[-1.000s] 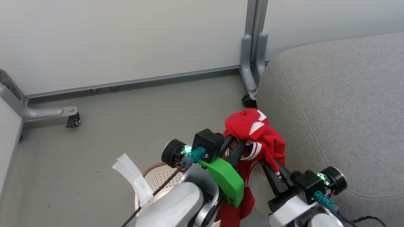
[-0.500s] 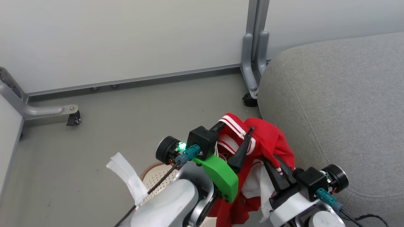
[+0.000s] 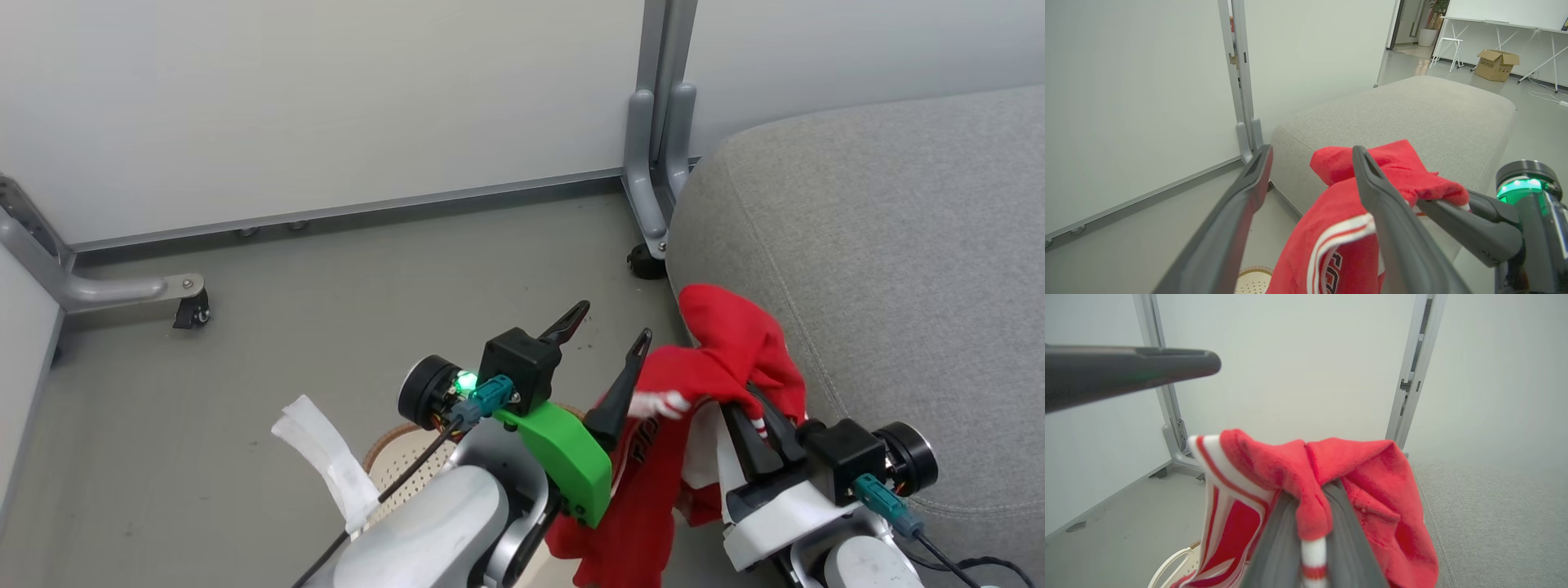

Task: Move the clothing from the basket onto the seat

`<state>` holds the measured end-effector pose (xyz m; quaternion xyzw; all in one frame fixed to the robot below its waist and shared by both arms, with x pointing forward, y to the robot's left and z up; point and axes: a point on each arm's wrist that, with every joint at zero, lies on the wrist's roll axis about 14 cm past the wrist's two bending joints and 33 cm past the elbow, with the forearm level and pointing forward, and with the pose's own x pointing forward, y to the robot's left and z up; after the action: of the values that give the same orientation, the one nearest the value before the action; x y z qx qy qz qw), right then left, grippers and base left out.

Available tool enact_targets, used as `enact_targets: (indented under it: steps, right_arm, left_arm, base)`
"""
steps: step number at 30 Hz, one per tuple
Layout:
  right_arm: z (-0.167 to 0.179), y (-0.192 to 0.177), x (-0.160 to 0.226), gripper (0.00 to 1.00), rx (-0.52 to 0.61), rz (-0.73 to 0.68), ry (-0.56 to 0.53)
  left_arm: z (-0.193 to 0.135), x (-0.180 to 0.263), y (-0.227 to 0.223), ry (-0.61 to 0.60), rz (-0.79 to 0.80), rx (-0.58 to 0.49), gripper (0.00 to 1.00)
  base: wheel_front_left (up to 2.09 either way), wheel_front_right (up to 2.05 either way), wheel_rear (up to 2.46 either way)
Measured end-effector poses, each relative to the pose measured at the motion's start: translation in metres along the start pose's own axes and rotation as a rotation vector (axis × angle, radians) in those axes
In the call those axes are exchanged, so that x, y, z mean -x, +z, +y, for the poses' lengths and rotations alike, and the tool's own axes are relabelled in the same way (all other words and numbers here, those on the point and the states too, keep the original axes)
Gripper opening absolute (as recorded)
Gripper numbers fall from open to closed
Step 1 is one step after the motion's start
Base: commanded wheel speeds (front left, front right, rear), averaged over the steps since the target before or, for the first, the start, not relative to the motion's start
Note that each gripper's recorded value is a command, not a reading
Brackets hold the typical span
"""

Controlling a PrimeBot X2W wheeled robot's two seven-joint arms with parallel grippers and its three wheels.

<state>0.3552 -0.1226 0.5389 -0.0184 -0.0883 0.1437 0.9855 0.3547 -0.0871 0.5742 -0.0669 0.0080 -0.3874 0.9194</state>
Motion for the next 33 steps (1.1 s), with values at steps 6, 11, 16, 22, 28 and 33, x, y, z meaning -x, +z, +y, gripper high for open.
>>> enact_targets:
  steps: [6,11,16,22,28,33]
  right_arm:
    - [-0.008,0.001,0.003,0.00,0.004,-0.002,-0.026]
    - [-0.017,0.000,0.009,0.00,0.005,0.002,-0.058]
    - [-0.025,0.003,0.014,0.00,0.006,-0.004,-0.088]
    - [-0.038,0.011,0.022,0.00,0.008,-0.026,-0.135]
    - [-0.052,0.018,0.035,0.00,0.015,-0.042,-0.197]
    - [-0.068,0.027,0.045,0.00,0.027,-0.061,-0.263]
  left_arm:
    - [0.002,0.001,-0.001,0.004,0.001,-0.006,1.00]
    - [0.002,0.001,-0.002,-0.010,-0.009,-0.019,1.00]
    - [0.003,0.002,-0.007,-0.037,-0.018,-0.036,1.00]
    - [0.003,0.002,-0.016,-0.080,-0.030,-0.061,1.00]
    - [-0.009,0.002,-0.026,-0.183,-0.043,-0.046,1.00]
    - [-0.016,-0.001,-0.038,-0.277,-0.031,-0.075,1.00]
  base:
    - [0.00,0.00,0.00]
    - [0.00,0.00,0.00]
    - [0.00,0.00,0.00]
    - [0.00,0.00,0.00]
    - [0.00,0.00,0.00]
    - [0.00,0.00,0.00]
